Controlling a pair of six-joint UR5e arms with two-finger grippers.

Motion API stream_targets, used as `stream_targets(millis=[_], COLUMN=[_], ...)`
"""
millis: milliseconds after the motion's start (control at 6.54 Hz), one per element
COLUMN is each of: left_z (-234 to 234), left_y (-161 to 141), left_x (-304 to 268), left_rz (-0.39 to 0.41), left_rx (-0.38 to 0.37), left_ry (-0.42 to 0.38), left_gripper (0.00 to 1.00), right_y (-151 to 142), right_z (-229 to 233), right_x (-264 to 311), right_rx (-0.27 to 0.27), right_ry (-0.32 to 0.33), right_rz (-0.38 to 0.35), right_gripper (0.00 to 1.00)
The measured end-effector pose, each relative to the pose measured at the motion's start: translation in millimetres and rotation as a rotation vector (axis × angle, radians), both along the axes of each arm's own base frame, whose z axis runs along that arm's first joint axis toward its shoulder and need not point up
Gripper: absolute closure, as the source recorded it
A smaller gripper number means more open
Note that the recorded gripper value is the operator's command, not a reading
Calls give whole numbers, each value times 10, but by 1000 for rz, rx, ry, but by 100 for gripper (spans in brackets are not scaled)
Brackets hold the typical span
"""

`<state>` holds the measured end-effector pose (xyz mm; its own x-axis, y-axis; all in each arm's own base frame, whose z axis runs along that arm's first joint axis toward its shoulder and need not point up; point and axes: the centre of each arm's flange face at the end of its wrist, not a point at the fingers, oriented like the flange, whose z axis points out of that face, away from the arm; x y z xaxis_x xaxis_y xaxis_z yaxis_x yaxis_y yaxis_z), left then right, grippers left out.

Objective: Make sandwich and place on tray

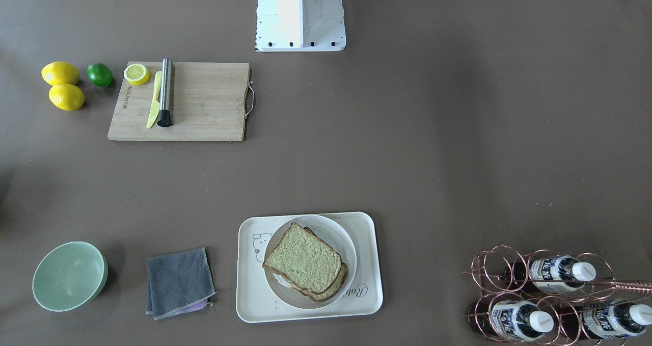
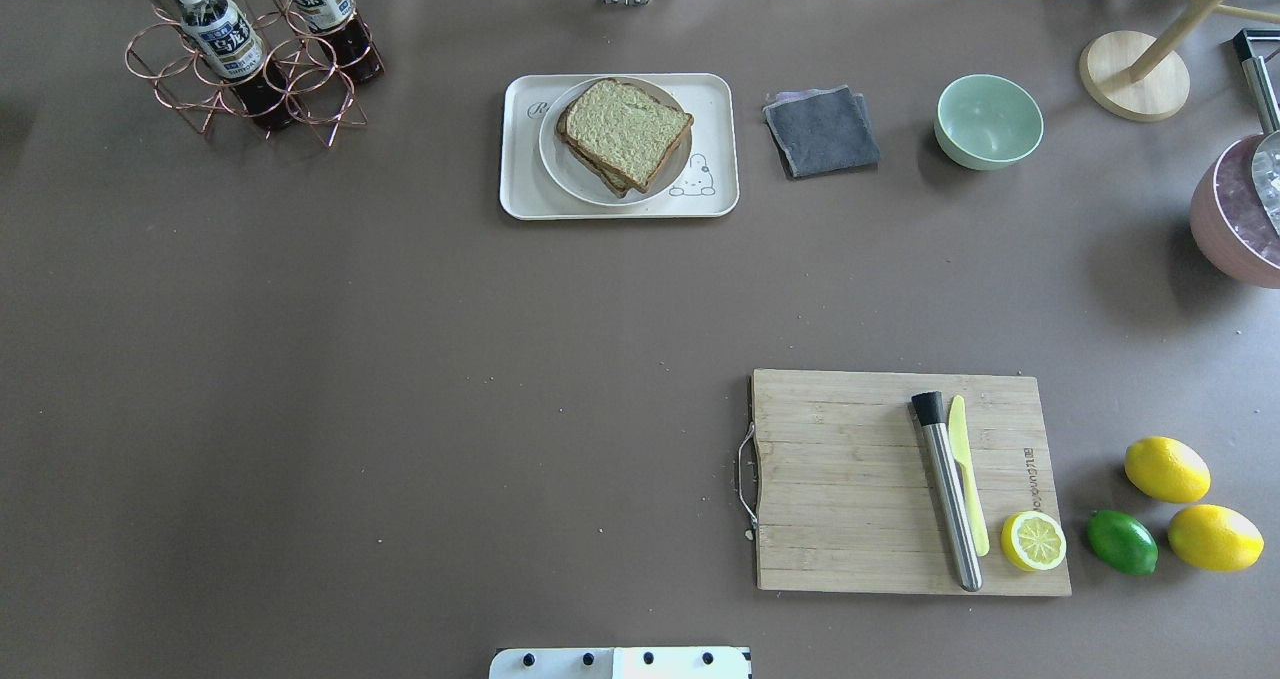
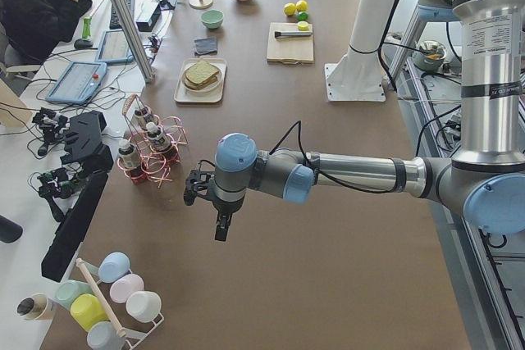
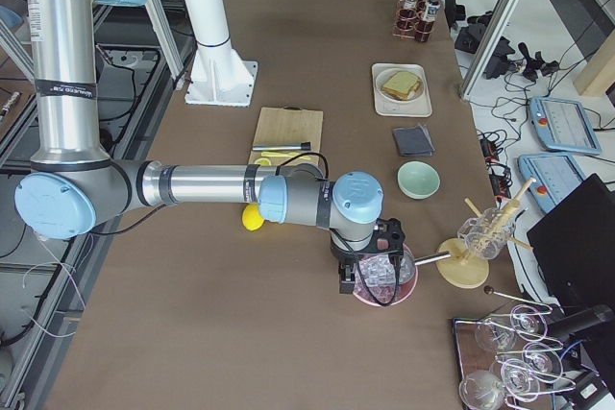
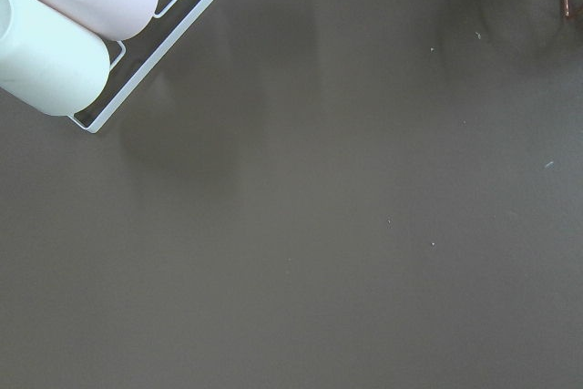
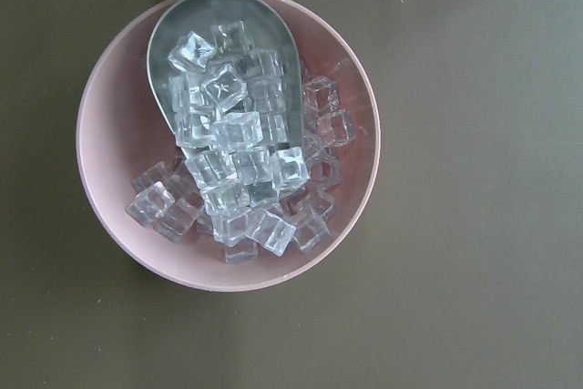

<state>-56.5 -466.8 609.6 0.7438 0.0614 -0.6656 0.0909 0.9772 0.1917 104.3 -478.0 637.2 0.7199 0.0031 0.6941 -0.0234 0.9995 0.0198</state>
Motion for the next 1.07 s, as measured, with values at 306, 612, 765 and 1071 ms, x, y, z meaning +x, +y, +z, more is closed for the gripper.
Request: stream_targets(millis=[306,612,765,1071], left_z=[-9,-25,-41,-43], left_y=[20,17,2,-3], left_x=[27,35,35,36], left_rz=[10,13,13,13], left_rx=[-5,-5,-2,-2], left_ry=[37,48,49,50], left_gripper=[3,3,3,3], right_y=[-3,-9,-12,-16], right_z=[-22,-36,-42,-59], right_x=[-1,-5,-5,-7], right_rx=[5,10,12,15], right_ry=[-2,-3,-4,-7], right_rz=[-1,-2,-2,-1], right_gripper=[1,1,1,1])
